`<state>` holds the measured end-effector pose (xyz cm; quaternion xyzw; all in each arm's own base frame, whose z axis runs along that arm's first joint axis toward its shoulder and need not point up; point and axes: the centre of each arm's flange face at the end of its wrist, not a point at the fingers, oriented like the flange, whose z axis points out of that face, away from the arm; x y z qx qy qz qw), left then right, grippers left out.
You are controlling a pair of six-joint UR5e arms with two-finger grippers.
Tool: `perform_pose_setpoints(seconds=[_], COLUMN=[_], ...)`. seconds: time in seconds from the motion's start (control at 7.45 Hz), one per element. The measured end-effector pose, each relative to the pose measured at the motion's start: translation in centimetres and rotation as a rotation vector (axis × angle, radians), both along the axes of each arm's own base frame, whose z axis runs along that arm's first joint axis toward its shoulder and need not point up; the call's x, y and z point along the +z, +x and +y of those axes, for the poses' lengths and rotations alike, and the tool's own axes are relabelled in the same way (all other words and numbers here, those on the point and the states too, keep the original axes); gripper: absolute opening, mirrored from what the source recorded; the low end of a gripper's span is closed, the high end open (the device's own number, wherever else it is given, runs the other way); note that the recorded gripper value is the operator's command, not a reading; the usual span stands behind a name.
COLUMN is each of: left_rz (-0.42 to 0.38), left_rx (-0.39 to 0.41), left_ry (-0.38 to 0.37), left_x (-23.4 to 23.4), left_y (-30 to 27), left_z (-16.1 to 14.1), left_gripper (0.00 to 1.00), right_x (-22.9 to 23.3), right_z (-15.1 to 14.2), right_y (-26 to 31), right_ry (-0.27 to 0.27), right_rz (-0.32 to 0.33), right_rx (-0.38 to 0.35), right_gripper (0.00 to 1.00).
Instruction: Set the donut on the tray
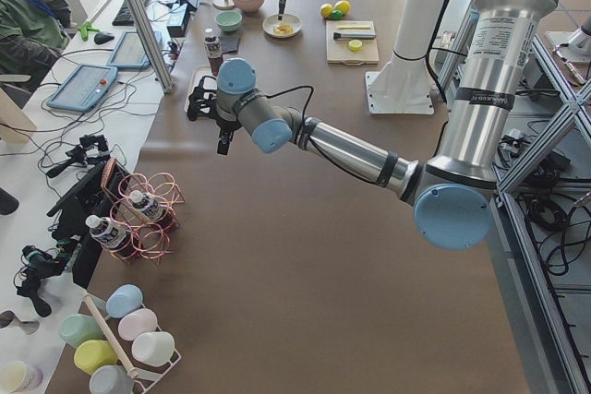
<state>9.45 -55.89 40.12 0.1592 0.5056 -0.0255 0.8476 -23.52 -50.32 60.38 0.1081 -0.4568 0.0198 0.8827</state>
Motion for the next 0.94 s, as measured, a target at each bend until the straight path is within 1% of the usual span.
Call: perform_pose_setpoints(seconds=[0.54,0.67,0.94], left_rz=[0.002,0.004,0.027], left_rx=[-0.002,-0.001,-0.015], left_ry=[0.0,0.001,-0.014], left_x=[-0.2,-0.3,-1.5], left_y=[0.0,0.0,0.0], left_z=[0.0,0.0,0.2], left_gripper=[1.0,0.99,0.99], right_x=[-0.4,-1.2,-6.0], right_z=[0.9,1.1,1.1], right_y=[0.6,0.7,0.4], right_ry=[0.002,0.007,0.01], right_rz=[-0.005,-0.016,-0.081], right_rx=[0.002,0.006,0.016], right_gripper=[0.0,0.0,0.0])
